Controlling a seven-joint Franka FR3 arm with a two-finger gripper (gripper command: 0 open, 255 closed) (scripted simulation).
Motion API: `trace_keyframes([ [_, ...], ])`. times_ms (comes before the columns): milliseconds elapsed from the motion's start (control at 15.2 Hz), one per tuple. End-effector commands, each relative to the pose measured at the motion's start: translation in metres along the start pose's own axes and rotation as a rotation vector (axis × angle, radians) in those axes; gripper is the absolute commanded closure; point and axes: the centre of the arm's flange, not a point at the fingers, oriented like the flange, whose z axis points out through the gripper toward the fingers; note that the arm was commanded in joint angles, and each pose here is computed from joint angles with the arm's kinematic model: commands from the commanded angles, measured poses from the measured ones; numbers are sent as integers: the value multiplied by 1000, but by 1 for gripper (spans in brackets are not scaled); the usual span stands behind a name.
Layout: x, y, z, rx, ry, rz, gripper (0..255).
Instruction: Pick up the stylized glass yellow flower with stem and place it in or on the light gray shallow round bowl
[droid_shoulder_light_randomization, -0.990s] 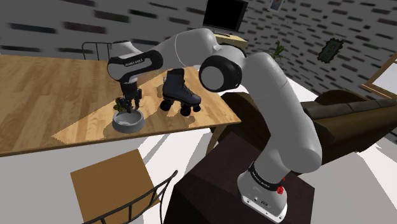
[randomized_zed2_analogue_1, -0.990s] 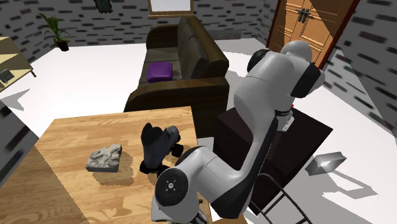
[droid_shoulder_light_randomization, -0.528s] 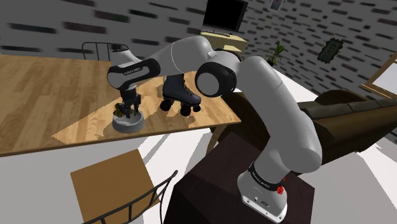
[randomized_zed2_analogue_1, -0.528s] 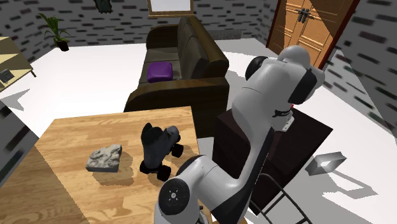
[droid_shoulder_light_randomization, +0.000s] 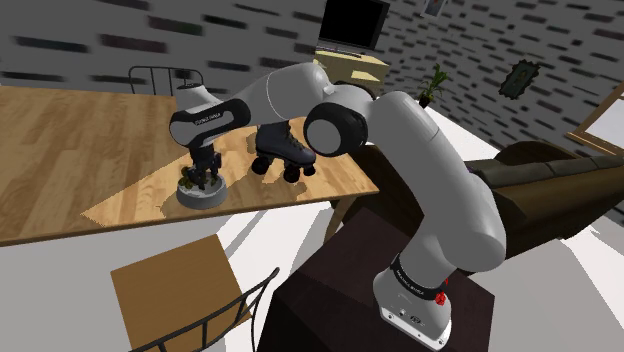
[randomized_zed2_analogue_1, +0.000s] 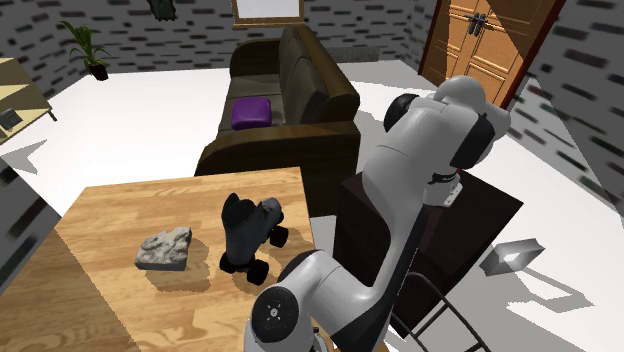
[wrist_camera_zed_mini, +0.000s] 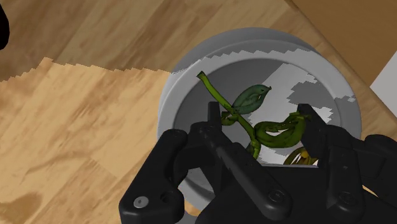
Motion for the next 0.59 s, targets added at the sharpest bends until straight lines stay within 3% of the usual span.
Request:
trace_keyframes([
  [0, 0, 0, 0, 0, 0, 0, 255],
  [66, 0, 0, 0, 0, 0, 0, 255],
  [132, 0, 0, 0, 0, 0, 0, 0],
  [462, 0, 0, 0, 0, 0, 0, 0],
  [528, 0, 0, -13, 0, 0, 0, 0],
])
